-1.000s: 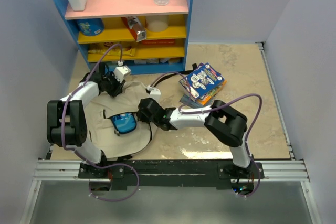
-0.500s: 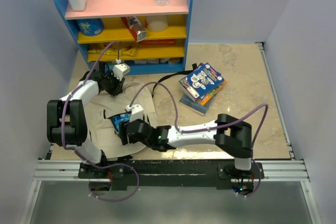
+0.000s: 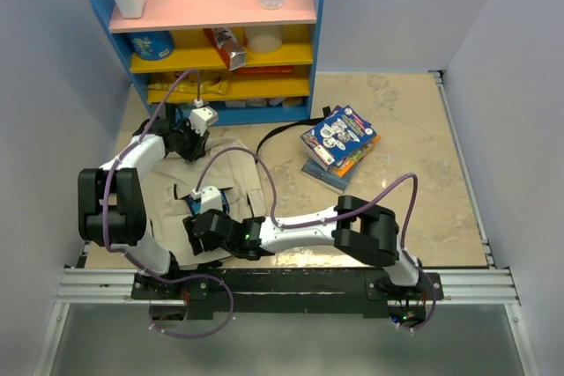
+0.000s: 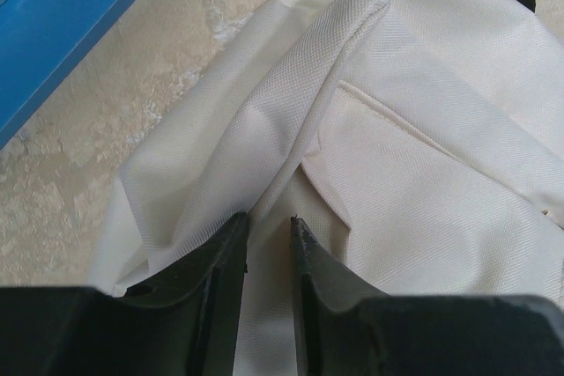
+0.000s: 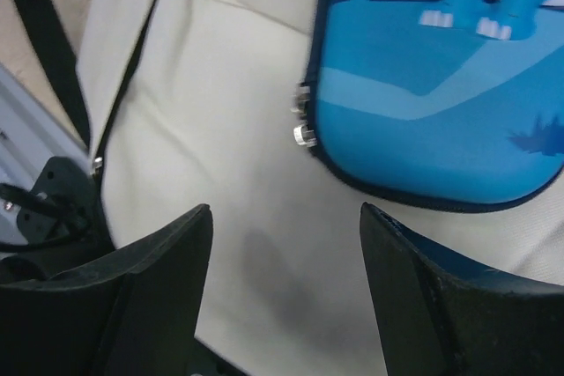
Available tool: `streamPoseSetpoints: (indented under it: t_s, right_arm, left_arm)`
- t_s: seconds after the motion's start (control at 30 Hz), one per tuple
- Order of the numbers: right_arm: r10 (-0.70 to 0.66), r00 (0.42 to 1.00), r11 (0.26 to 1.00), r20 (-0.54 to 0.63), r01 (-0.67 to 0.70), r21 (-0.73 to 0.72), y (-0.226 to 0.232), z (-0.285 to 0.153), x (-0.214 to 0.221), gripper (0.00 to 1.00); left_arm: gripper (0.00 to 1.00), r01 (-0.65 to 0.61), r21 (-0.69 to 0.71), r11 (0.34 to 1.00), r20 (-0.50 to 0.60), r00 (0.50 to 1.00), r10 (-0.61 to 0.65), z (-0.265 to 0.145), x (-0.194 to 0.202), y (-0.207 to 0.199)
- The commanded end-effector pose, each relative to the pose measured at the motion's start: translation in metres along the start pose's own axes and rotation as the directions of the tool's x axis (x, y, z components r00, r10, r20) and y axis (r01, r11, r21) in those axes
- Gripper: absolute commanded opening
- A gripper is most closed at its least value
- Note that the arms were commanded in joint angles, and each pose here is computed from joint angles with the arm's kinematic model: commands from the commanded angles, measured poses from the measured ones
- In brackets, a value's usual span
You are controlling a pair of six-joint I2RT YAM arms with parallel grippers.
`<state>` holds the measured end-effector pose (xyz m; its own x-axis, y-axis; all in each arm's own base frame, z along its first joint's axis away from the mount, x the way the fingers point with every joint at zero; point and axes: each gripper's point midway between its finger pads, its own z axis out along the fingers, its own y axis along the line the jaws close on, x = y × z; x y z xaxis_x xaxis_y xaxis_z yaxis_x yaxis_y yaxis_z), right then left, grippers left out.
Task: Pack the student bag
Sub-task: Pick up the stationery from the student bag.
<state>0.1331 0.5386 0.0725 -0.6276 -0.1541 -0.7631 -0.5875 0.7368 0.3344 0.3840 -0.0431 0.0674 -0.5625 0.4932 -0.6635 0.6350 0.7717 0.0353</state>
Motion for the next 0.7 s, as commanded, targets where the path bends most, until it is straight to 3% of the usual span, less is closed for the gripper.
streamPoseSetpoints:
  t_s: [0.0,0.07,0.13,0.17,0.43,0.57,0.67]
  right_arm:
    - [0.142,0.990,0.990,-0.023,-0.142,0.013,-0.024,0.009,0.001,0.71]
    - [0.241,0.970,0.971,-0.043,-0.241,0.007,-0.050,0.011,0.007,0.73]
    - [0.370,0.929,0.924,0.003,-0.367,-0.105,-0.050,0.005,-0.021,0.75]
    - [0.391,0.921,0.916,-0.012,-0.390,-0.095,-0.065,0.003,-0.008,0.75]
    - [0.615,0.786,0.751,-0.052,-0.605,-0.262,-0.074,0.002,-0.026,0.78]
    - [0.651,0.754,0.696,-0.083,-0.638,-0.330,-0.068,0.004,-0.035,0.77]
    - [0.633,0.767,0.713,-0.099,-0.628,-0.312,-0.066,0.006,-0.034,0.77]
  left_arm:
    - [0.31,-0.016,0.032,0.999,0.017,1.000,0.016,-0.011,-0.006,-0.005]
    - [0.30,-0.023,0.041,0.999,0.015,1.000,0.023,-0.011,-0.004,-0.008]
    - [0.30,-0.032,0.040,0.999,0.007,0.999,0.032,-0.012,0.000,-0.009]
    - [0.30,-0.034,0.037,0.999,-0.002,0.999,0.034,-0.012,0.003,-0.009]
    - [0.29,-0.049,0.014,0.999,-0.042,0.998,0.050,-0.016,0.024,-0.009]
    - [0.29,-0.046,-0.008,0.999,-0.064,0.997,0.045,-0.017,0.033,-0.007]
    - [0.28,-0.050,-0.036,0.998,-0.072,0.996,0.047,-0.020,0.037,-0.003]
